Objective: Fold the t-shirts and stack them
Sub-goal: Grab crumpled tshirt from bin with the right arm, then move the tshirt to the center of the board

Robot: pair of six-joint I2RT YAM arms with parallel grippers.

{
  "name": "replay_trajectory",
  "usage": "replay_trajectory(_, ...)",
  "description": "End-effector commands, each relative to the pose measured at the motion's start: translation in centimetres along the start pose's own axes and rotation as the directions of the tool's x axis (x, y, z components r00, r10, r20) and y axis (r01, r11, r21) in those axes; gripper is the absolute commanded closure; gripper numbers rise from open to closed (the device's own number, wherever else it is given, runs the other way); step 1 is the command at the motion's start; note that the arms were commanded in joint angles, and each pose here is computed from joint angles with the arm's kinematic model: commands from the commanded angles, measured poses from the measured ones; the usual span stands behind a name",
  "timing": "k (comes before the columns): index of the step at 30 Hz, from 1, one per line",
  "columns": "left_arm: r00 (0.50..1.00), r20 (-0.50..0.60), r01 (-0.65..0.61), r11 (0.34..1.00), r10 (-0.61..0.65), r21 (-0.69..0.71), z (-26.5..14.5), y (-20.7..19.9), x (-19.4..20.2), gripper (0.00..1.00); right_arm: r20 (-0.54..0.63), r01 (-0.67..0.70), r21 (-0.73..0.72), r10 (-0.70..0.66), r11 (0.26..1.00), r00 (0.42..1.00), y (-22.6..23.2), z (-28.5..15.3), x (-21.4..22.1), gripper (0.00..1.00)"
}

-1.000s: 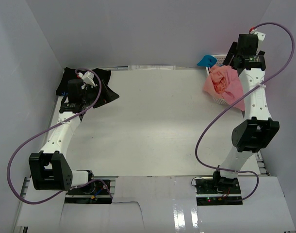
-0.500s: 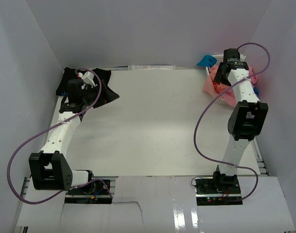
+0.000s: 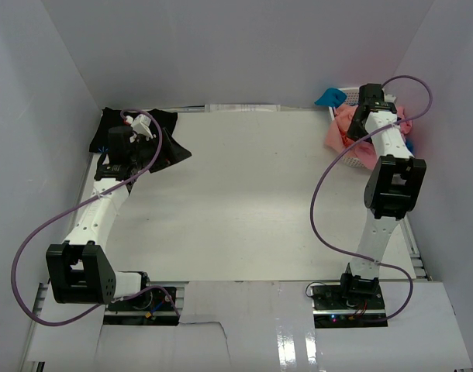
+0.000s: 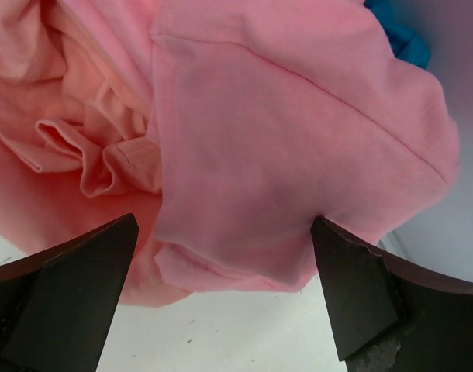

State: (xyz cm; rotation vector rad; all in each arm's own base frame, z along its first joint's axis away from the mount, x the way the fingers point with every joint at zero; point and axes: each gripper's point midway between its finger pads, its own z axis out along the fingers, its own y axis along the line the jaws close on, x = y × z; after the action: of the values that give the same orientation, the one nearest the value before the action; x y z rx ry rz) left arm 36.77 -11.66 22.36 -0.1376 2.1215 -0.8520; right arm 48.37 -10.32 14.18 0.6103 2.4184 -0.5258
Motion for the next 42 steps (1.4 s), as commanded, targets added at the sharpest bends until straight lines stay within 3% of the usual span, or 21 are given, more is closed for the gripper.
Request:
replay_trajectory(1, 1.0, 0.024, -0.017, 0.999, 0.016, 0.034, -0.4, -0.8, -1.0, 0.02, 0.032, -0.028, 0.056, 0.027, 0.998, 0.999, -1.2, 0.2, -0.8, 0.0)
replay_trajectory(5, 1.0, 0.025, -0.016, 0.999, 0.015, 0.034, -0.4, -0.8, -1.0, 0.02, 0.04, -0.039, 0.055, 0.037, 0.998, 0.999, -1.5, 0.1, -0.9, 0.36)
replay_trajectory(6, 1.0, 0.024, -0.016, 0.999, 0.015, 0.035, -0.4, -0.8, -1.0, 0.02, 0.048, -0.043, 0.051, 0.041, 0.998, 0.998, -1.5, 0.0, -1.0, 0.66)
replay_trajectory(7, 1.0, 0.025, -0.016, 0.999, 0.015, 0.034, -0.4, -0.8, -1.0, 0.02, 0.05, -0.045, 0.05, 0.042, 0.998, 0.998, -1.5, -0.1, -1.1, 0.66)
replay_trajectory(8, 1.0, 0.022, -0.015, 0.999, 0.014, 0.034, -0.4, -0.8, -1.0, 0.02, 0.054, -0.047, 0.047, 0.045, 0.998, 0.998, -1.5, -0.2, -1.2, 0.79)
replay_trajectory(10, 1.0, 0.023, -0.015, 0.999, 0.014, 0.035, -0.4, -0.7, -1.0, 0.02, 0.062, -0.052, 0.041, 0.05, 0.998, 0.997, -1.5, -0.5, -1.5, 0.92)
replay_trajectory(17, 1.0, 0.02, -0.012, 0.999, 0.011, 0.032, -0.3, -0.6, -1.0, 0.02, 0.109, -0.079, -0.076, 0.087, 0.994, 0.99, -0.7, -3.6, -3.9, 0.92)
replay_trajectory(21, 1.0, 0.022, -0.011, 1.0, 0.01, 0.026, -0.3, -0.5, -1.0, 0.02, 0.192, -0.061, -0.279, 0.118, 0.958, 0.974, 1.8, -9.3, -6.8, 0.92)
replay_trajectory(24, 1.0, 0.02, -0.005, 1.0, 0.005, 0.022, -0.1, -0.3, -1.0, 0.02, 0.263, 0.001, -0.459, 0.135, 0.889, 0.955, 4.6, -15.6, -8.8, 0.92)
replay_trajectory(27, 1.0, 0.024, -0.009, 1.0, 0.008, 0.017, -0.1, -0.2, -1.0, 0.02, 0.311, 0.118, -0.613, 0.101, 0.781, 0.945, 8.4, -23.0, -8.3, 0.92)
replay_trajectory(30, 1.0, 0.026, -0.009, 1.0, 0.008, 0.008, -0.1, 0.0, -1.0, 0.02, 0.325, 0.243, -0.794, 0.051, 0.557, 0.944, 11.3, -30.9, -5.4, 0.92)
replay_trajectory(31, 0.999, 0.031, -0.012, 1.0, 0.012, 0.005, -0.2, 0.0, -1.1, 0.02, 0.307, 0.266, -0.854, 0.021, 0.447, 0.951, 12.3, -33.2, -3.7, 0.92)
replay_trajectory(34, 0.999, 0.036, -0.014, 1.0, 0.015, -0.001, -0.2, 0.0, -1.2, 0.02, 0.279, 0.281, -0.897, -0.057, 0.341, 0.959, 12.6, -35.8, 0.7, 0.92)
replay_trajectory(40, 0.999, 0.047, -0.019, 1.0, 0.02, -0.009, -0.5, 0.0, -1.4, 0.02, 0.193, 0.24, -0.88, -0.153, 0.41, 0.969, 9.9, -31.8, 7.9, 0.92)
replay_trajectory(42, 0.999, 0.047, -0.019, 1.0, 0.02, -0.009, -0.5, 0.0, -1.3, 0.02, 0.149, 0.218, -0.869, -0.186, 0.443, 0.971, 9.7, -29.5, 10.3, 0.82)
